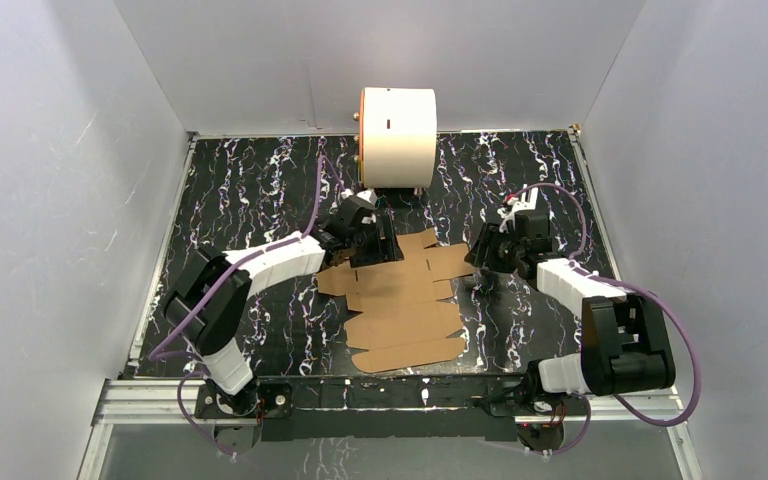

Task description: Fold the paper box

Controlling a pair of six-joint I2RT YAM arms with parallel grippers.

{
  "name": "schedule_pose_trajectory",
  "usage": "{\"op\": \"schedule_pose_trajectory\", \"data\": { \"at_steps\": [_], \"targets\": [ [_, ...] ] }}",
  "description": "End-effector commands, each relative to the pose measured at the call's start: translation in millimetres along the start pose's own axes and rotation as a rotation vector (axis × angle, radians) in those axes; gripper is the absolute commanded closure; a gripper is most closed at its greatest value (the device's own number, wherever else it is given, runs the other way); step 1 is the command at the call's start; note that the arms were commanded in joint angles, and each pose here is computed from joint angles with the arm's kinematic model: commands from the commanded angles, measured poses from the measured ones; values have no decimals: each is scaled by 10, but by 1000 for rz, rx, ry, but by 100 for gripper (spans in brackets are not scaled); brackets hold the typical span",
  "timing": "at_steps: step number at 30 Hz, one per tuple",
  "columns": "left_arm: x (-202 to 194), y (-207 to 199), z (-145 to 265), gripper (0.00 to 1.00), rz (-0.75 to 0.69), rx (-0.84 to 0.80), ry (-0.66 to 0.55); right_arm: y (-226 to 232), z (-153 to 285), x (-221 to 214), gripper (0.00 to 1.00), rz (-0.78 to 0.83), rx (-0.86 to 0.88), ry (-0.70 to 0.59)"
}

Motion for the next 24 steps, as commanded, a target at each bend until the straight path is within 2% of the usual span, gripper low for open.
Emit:
{"op": "schedule_pose_trajectory", "data": {
  "at_steps": [1,19,24],
  "targets": [
    [-46,-29,-101,33,8,-27,37,-40,3,102,38,-39,79,-64],
    [-199,143,-313,36,11,34,98,-155,-237,-96,41,-96,210,43],
    [-261,209,-326,36,18,56,109,-127,-255,-115,45,-92,279,62]
  ]
}}
Point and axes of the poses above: each gripper's point midway between its finger pads, its own z axis back along the fingers, its own y axis along the line the jaws close on, x = y × z, the point moved 10 cm from there along z, back along the fingers, and after that the axes turned 1 degree about z, right-handed, at the moved point
